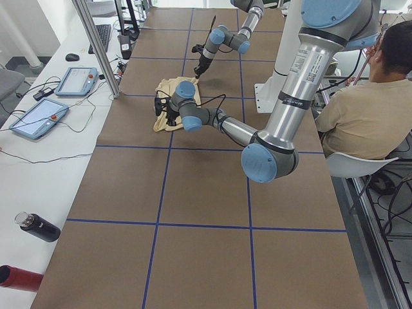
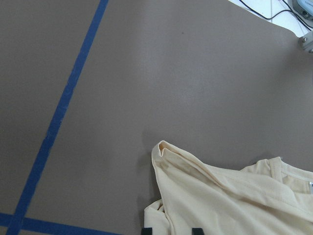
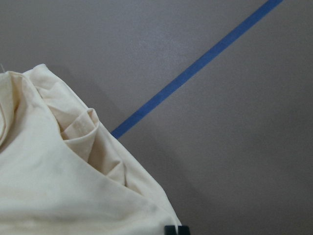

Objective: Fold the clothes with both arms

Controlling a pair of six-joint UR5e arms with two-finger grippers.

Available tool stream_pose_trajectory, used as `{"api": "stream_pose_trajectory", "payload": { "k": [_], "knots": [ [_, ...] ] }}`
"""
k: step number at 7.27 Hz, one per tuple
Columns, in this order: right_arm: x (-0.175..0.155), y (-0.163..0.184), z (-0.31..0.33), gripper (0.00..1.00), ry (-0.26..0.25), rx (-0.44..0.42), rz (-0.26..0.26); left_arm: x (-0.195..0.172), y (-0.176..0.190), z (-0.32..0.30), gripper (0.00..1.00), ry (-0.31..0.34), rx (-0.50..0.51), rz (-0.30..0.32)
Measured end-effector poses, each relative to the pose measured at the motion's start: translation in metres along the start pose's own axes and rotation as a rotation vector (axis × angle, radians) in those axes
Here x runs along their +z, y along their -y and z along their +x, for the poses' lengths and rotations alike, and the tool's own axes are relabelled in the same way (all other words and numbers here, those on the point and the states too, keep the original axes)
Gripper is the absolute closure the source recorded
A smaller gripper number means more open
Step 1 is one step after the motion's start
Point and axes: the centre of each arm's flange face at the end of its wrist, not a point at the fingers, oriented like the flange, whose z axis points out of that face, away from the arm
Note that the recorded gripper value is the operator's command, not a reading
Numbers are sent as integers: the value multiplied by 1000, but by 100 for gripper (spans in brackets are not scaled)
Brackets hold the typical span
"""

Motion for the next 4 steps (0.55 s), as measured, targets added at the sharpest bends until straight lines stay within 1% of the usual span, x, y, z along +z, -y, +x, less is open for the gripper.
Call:
{"api": "stream_pose_trajectory", "payload": {
  "k": [1, 2, 3, 4],
  "knots": [
    [-17, 5, 8, 100, 11, 2, -22, -2, -1, 2, 61, -6, 1, -4],
    [-38, 3, 33, 100, 17, -7, -53, -6, -3, 7, 61, -19, 3, -18],
    [-61, -14, 58, 100, 14, -29, -95, -14, -7, 11, 61, -39, 7, -46],
    [-83, -44, 79, 100, -9, -62, -143, -24, -14, 15, 61, -63, 14, -85]
  ]
}}
